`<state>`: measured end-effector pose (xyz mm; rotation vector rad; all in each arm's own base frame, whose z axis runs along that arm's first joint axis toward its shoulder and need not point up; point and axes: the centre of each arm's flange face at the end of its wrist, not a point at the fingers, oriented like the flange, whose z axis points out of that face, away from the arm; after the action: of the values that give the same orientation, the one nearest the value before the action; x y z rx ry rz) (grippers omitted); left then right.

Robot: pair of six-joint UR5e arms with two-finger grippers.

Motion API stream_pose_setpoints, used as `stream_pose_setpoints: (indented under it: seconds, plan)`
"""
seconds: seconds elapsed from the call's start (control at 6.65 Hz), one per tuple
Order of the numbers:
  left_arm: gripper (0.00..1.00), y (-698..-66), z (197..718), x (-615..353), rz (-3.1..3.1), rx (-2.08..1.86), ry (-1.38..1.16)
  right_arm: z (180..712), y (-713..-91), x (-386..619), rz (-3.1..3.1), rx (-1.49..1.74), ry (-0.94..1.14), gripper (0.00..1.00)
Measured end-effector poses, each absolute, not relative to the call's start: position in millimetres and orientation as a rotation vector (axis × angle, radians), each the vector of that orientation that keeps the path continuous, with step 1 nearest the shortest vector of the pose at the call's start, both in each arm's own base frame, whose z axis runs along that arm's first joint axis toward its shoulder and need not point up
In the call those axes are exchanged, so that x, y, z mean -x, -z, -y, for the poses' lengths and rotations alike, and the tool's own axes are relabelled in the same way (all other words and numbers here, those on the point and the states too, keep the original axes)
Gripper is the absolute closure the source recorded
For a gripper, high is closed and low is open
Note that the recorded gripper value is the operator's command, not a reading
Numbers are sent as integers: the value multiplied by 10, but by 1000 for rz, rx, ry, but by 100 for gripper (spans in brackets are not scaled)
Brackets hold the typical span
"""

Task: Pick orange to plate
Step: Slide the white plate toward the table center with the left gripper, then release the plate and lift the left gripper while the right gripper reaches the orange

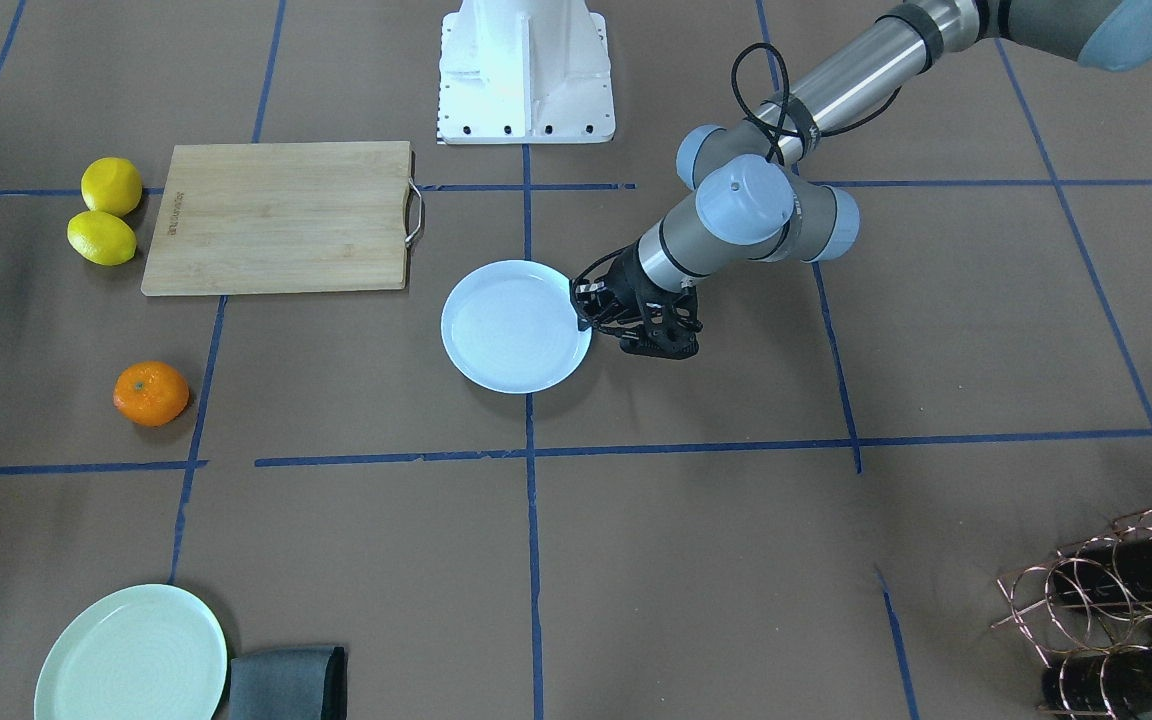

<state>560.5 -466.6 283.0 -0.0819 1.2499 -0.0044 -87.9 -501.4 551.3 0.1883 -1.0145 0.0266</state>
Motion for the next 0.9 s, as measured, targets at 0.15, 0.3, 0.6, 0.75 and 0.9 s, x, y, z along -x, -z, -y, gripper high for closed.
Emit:
stream_pose_setpoints:
  seconds: [0.15, 0.3, 0.6, 0.75, 0.9]
  plan:
    - [11, -2791, 4642, -5597, -1259, 77, 0, 5014, -5514, 881, 1014, -188, -27, 0]
    - [5, -2708, 4621, -5550, -1275, 66, -6, 5016, -5514, 880, 1013, -189, -28, 0]
    - [0, -2555, 4607, -5348, -1310, 40, -3, 5024, -5493, 949, 1013, -183, -25, 0]
    - [0, -2512, 4560, -5095, -1335, 26, 11, 5026, -5469, 1090, 1009, -174, -14, 0]
    - [0, -2463, 4467, -4755, -1367, 5, 23, 5025, -5400, 1313, 1000, -159, -21, 0]
